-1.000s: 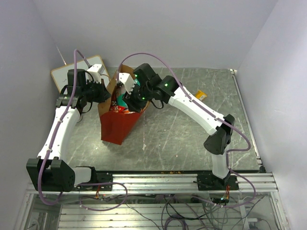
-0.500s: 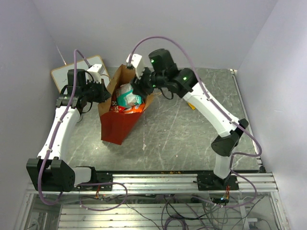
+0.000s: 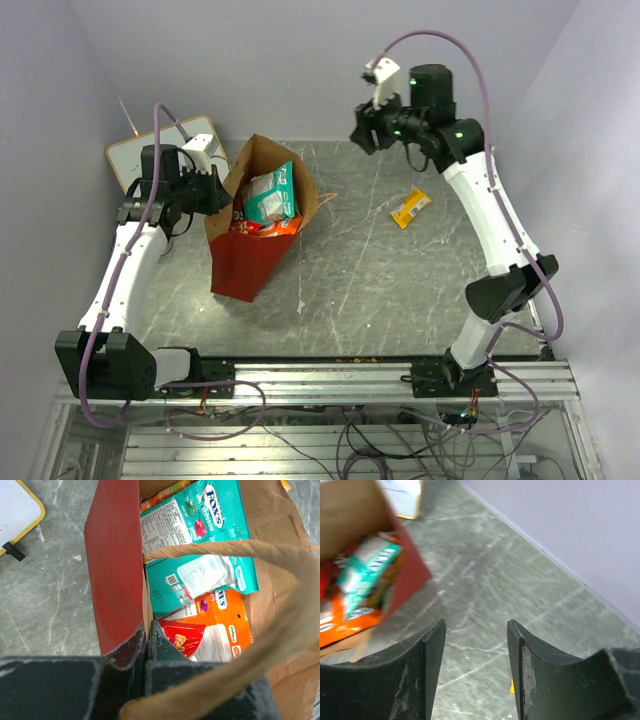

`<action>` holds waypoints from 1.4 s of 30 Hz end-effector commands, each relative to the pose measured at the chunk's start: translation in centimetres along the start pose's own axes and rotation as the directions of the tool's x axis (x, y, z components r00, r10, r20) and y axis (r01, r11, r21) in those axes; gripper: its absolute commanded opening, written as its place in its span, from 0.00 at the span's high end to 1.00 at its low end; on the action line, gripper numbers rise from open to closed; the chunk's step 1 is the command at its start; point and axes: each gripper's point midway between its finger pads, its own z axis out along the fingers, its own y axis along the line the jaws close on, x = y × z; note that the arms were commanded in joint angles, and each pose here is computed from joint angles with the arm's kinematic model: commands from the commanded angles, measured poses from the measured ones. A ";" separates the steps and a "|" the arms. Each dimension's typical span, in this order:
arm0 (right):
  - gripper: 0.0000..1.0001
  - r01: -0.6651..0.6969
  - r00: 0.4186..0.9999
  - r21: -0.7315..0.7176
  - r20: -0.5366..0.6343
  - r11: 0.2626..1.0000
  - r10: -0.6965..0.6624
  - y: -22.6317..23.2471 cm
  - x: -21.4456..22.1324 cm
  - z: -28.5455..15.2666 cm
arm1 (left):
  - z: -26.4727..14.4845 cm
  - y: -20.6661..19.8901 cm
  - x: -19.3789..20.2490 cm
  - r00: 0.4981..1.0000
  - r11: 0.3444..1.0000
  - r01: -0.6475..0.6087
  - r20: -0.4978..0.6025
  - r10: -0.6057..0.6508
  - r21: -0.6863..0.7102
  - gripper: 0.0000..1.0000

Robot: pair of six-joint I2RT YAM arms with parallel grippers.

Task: Place the snacks into the paper bag
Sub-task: Pick up the snack from the center of the board.

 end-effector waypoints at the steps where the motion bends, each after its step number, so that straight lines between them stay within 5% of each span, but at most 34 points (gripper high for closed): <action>1: 0.48 -0.125 0.992 0.121 0.021 0.985 0.123 -6.7 3.2 -1.2 | -0.4 -1.5 -2.6 0.993 0.996 -0.063 0.104 0.057 0.059 0.93; 13: 0.46 -0.318 0.933 0.383 -0.035 0.867 0.357 -18.2 18.3 -1.9 | -0.6 -1.6 -2.6 0.992 0.996 -0.071 0.109 0.065 0.058 0.93; 20: 0.46 -0.507 0.834 0.407 0.009 0.759 0.552 -21.7 25.5 -0.5 | -0.6 -1.6 -2.7 0.992 0.996 -0.071 0.109 0.064 0.058 0.93; 34: 0.49 -0.801 0.537 0.295 -0.029 0.520 0.843 -21.7 36.6 3.3 | -0.6 -1.6 -2.5 0.992 0.996 -0.072 0.106 0.065 0.059 0.93; 42: 0.51 -0.842 0.479 0.262 -0.041 0.472 0.877 -20.7 38.3 4.3 | -0.4 -1.6 -2.4 0.994 0.996 -0.065 0.098 0.058 0.066 0.93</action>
